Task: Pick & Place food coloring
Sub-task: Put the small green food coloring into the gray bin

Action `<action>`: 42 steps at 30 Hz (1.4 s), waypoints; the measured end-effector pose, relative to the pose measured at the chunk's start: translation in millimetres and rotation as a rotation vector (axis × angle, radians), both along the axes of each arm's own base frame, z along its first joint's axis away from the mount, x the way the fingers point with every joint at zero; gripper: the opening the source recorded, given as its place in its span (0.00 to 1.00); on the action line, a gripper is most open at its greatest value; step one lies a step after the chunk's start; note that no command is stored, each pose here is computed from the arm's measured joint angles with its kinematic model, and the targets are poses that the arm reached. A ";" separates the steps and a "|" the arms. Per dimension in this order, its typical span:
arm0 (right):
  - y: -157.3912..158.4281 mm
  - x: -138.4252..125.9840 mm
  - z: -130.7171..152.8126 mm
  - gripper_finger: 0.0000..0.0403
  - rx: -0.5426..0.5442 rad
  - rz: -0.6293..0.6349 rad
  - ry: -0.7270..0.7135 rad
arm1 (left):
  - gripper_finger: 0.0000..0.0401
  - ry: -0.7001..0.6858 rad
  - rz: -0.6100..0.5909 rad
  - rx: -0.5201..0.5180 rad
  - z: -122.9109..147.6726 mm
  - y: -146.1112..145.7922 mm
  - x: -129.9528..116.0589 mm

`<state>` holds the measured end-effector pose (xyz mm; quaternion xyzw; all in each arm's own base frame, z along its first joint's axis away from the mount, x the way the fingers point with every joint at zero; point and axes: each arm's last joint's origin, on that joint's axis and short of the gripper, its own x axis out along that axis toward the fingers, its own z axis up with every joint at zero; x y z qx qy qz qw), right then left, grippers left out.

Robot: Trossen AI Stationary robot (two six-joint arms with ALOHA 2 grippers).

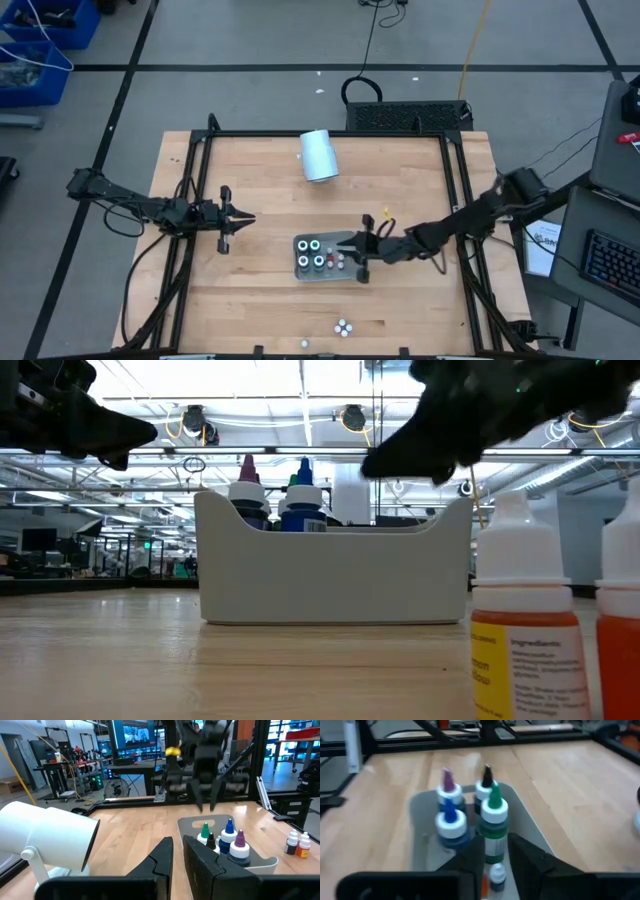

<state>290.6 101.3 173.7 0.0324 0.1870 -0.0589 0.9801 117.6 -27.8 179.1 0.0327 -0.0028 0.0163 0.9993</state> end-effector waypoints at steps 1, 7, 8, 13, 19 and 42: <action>0.8 -4.4 6.3 0.14 -0.017 0.002 0.003 | 0.13 0.000 0.000 -0.002 0.0 0.0 0.0; -9.5 -37.1 53.3 0.02 -0.054 0.134 -0.051 | 0.13 -0.001 0.000 -0.003 0.1 0.0 0.0; -13.7 -44.2 57.7 0.03 -0.050 0.157 -0.070 | 0.13 -0.001 0.000 -0.003 0.1 0.0 0.0; -34.1 -82.8 63.8 0.00 -0.062 0.297 -0.172 | 0.13 0.001 0.000 -0.006 -0.1 0.0 0.0; -57.6 -119.0 46.1 0.00 -0.048 0.153 -0.216 | 0.13 0.000 0.000 -0.006 0.0 0.0 0.0; -79.1 -185.3 15.2 0.00 0.065 0.293 -0.575 | 0.13 0.022 0.006 0.007 -2.2 0.2 0.0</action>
